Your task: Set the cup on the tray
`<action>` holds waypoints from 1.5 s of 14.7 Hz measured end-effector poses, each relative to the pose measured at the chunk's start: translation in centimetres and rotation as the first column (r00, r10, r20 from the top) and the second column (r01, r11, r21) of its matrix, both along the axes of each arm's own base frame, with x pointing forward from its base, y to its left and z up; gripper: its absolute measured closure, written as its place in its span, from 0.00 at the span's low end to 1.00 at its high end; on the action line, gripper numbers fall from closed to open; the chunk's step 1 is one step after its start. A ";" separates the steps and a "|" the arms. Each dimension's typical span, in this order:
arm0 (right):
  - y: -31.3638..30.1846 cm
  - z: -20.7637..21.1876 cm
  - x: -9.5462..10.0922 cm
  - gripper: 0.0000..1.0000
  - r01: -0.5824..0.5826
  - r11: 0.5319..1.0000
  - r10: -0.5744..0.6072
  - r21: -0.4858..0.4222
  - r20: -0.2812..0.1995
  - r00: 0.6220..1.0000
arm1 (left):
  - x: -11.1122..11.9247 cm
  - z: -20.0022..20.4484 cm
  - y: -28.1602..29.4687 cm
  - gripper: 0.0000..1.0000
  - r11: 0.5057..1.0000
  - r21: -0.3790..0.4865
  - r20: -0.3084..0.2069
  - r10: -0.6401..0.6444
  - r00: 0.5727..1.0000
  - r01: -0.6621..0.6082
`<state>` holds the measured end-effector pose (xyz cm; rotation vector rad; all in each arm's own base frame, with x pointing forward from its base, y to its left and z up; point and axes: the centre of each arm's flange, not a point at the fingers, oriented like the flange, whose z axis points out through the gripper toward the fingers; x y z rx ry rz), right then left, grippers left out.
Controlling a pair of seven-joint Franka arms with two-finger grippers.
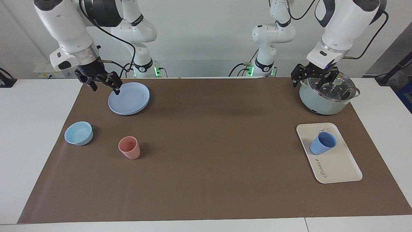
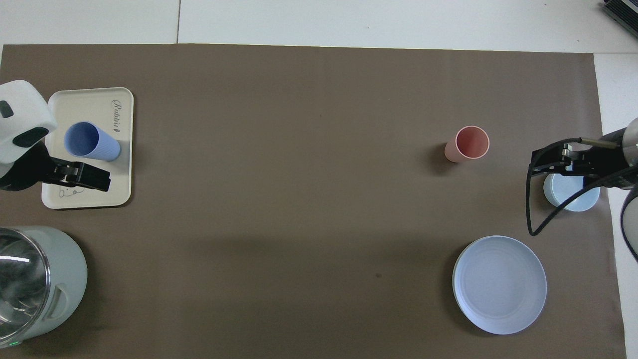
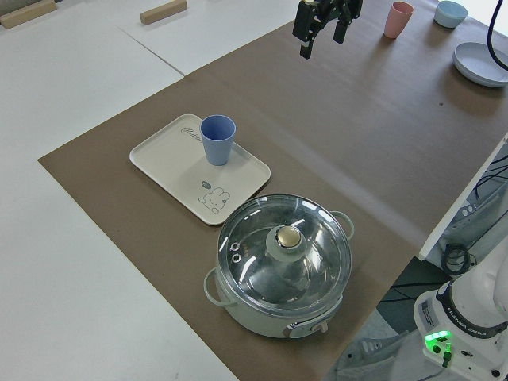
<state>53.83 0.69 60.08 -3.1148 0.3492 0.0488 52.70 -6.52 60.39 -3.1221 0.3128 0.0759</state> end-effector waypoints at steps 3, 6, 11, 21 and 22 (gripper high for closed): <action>-0.1 1.0 0.2 0.00 -0.075 0.997 0.075 0.003 -0.010 0.997 | 0.0 0.1 0.3 0.00 1.000 -0.001 0.003 0.006 1.000 -0.006; 0.0 1.3 0.3 0.00 -0.140 0.990 0.140 0.008 -0.031 0.990 | 0.0 0.3 0.6 0.00 1.000 -0.002 0.012 0.011 1.000 -0.011; 0.7 1.3 0.4 0.00 -0.172 0.985 0.172 0.009 -0.031 0.985 | 0.0 0.3 0.7 0.00 1.000 -0.002 0.013 0.012 1.000 -0.012; 0.6 1.2 0.4 0.00 -0.169 0.986 0.169 0.010 -0.036 0.985 | 0.0 0.3 0.7 0.00 1.000 -0.002 0.013 0.012 1.000 -0.012; 0.6 1.2 0.4 0.00 -0.169 0.986 0.169 0.010 -0.036 0.985 | 0.0 0.3 0.7 0.00 1.000 -0.002 0.013 0.012 1.000 -0.012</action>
